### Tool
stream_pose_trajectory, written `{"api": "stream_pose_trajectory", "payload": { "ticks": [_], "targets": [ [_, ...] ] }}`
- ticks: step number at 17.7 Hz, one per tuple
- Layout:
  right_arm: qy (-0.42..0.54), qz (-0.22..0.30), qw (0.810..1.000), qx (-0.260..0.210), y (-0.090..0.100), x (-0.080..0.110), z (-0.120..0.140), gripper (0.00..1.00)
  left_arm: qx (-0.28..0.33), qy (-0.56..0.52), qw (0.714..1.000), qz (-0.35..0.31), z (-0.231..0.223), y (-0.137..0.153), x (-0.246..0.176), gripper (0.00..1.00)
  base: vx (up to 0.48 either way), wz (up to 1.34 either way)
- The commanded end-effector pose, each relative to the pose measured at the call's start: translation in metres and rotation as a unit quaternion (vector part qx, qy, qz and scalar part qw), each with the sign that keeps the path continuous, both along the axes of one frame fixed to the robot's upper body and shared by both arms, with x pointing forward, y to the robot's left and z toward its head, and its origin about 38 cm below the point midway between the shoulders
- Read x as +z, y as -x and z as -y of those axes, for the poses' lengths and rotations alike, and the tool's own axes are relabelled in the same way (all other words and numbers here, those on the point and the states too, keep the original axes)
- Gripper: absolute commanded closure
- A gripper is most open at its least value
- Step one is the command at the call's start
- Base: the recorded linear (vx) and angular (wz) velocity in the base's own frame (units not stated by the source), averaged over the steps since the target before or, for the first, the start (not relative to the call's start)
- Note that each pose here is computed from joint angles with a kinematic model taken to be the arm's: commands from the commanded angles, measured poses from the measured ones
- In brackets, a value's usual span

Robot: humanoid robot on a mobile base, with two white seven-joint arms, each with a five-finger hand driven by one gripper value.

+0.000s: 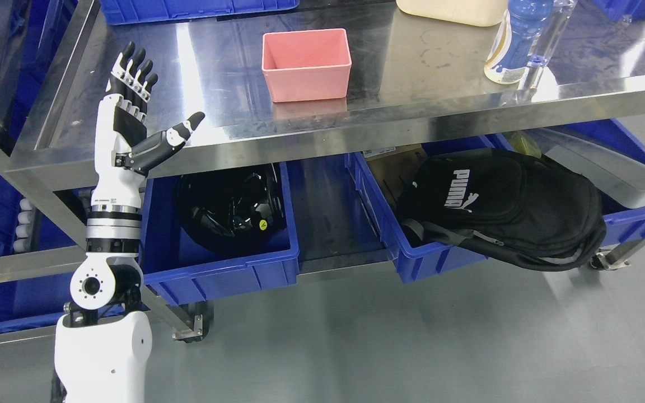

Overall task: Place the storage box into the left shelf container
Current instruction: 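Raise the left hand and reach toward the pink box on the table, then grasp the pink box's near edge with the left hand and tilt it up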

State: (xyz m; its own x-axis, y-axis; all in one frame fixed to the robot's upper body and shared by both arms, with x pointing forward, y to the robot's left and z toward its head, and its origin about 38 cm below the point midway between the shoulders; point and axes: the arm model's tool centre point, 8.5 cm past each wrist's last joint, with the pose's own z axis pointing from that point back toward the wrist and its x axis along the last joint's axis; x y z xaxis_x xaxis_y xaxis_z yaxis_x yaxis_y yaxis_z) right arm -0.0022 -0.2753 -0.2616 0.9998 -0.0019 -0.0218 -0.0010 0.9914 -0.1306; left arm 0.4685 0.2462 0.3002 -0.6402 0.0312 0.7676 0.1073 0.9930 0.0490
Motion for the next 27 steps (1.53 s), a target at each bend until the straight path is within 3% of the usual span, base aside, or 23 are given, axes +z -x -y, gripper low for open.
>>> {"api": "stream_pose_trajectory", "payload": {
  "ticks": [1, 5, 8, 12, 16, 18, 20, 27],
  "targets": [
    [0.008, 0.004, 1.000, -0.001, 0.000, 0.001, 0.011, 0.00, 0.000, -0.010, 1.000, -0.010, -0.002, -0.007, -0.003, 0.00, 0.000, 0.00],
    [0.008, 0.004, 1.000, -0.001, 0.000, 0.001, 0.011, 0.00, -0.021, -0.021, 0.998, -0.058, -0.010, -0.019, 0.013, 0.00, 0.000, 0.00],
    [0.008, 0.004, 1.000, -0.001, 0.000, 0.001, 0.011, 0.00, -0.072, -0.118, 0.989, -0.043, 0.002, -0.042, 0.070, 0.00, 0.000, 0.00],
    [0.008, 0.004, 1.000, -0.001, 0.000, 0.001, 0.011, 0.00, -0.154, -0.305, 0.939, -0.039, 0.014, -0.060, 0.141, 0.00, 0.000, 0.00],
    [0.008, 0.004, 1.000, -0.001, 0.000, 0.001, 0.011, 0.00, -0.141, -0.478, 0.864, -0.069, 0.043, -0.078, 0.164, 0.00, 0.000, 0.00],
    [0.008, 0.004, 1.000, -0.001, 0.000, 0.001, 0.011, 0.00, -0.148, -0.540, 0.821, -0.113, 0.063, -0.094, 0.156, 0.00, 0.000, 0.00],
    [0.008, 0.004, 1.000, -0.001, 0.000, 0.001, 0.011, 0.00, -0.146, -0.566, 0.797, -0.148, 0.073, -0.107, 0.139, 0.01, 0.000, 0.00],
    [0.008, 0.004, 1.000, -0.001, 0.000, 0.001, 0.011, 0.00, -0.165, -0.579, 0.776, -0.189, 0.105, -0.118, 0.099, 0.02, 0.000, 0.00]
  ]
}}
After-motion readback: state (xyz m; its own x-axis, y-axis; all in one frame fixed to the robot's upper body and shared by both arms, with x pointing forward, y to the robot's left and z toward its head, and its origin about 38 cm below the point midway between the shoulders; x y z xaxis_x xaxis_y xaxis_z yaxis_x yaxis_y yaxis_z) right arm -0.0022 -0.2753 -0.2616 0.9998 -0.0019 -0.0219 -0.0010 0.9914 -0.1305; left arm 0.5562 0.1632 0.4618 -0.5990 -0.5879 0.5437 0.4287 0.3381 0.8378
